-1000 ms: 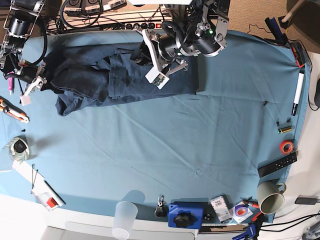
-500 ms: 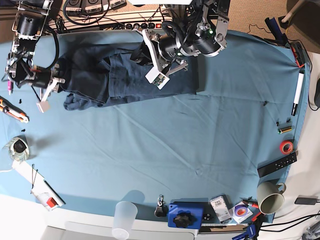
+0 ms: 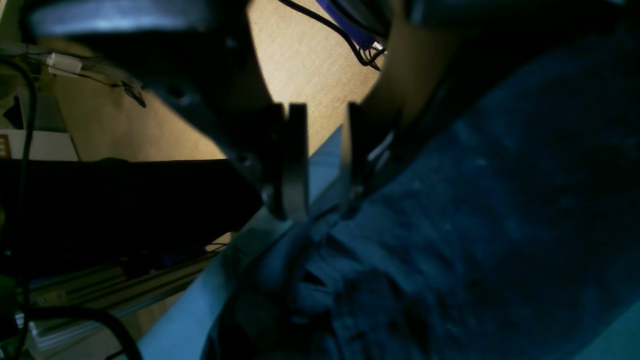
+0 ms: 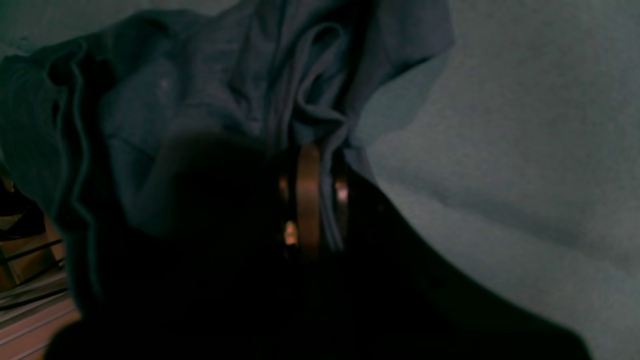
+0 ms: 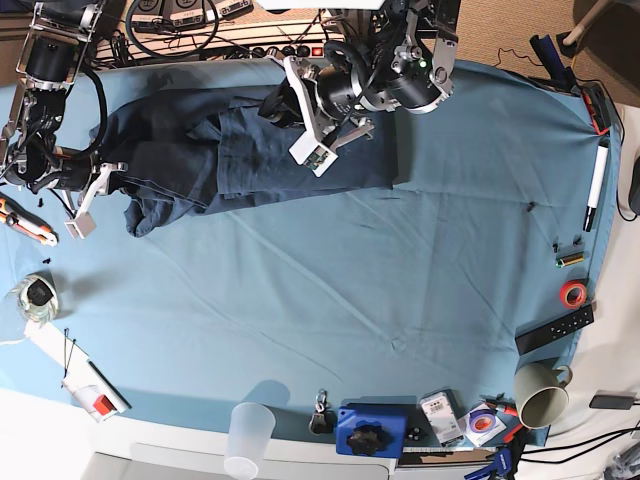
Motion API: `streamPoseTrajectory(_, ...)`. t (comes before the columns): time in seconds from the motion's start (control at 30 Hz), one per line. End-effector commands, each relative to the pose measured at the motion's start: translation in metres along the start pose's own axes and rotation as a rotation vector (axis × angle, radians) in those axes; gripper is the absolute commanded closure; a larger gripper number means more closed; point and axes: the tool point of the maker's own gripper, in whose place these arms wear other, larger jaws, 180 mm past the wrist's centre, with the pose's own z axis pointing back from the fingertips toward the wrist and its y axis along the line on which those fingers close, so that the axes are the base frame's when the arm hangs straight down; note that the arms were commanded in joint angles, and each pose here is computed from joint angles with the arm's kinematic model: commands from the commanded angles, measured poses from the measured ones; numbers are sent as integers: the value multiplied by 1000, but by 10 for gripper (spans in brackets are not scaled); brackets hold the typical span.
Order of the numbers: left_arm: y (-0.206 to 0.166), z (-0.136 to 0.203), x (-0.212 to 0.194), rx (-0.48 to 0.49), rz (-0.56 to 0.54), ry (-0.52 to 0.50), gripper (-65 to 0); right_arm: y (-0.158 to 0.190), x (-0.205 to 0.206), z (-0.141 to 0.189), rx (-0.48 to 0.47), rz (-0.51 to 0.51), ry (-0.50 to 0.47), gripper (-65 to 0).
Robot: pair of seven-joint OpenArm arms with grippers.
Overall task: Fold the T-shirt properly
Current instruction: 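Lift the shirt end with the right gripper and fold it toward the left gripper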
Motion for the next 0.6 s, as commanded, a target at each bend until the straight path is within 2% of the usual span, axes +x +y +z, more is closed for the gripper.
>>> streamPoseTrajectory(0.0, -8, 2, 12, -27, -5, -46, -99, -1, 17, 11, -7, 25, -48, 0)
streamPoseTrajectory(0.23, -8, 2, 12, -27, -4, -48, -99, 0, 22, 15, 4, 16, -78, 0)
streamPoseTrajectory(0.33, -4, 2, 8, -5, -14, -24, -99, -7, 32, 28, -19, 4, -136, 0)
streamPoseTrajectory(0.47, 15, 4, 1, 104, -31, 17, -98, -16, 50, 58, -69, 2, -248, 0)
streamPoseTrajectory(0.57, 32, 8, 5, 201, -21, -2, -98, -13, 63, 74, -100, 43, -300, 0)
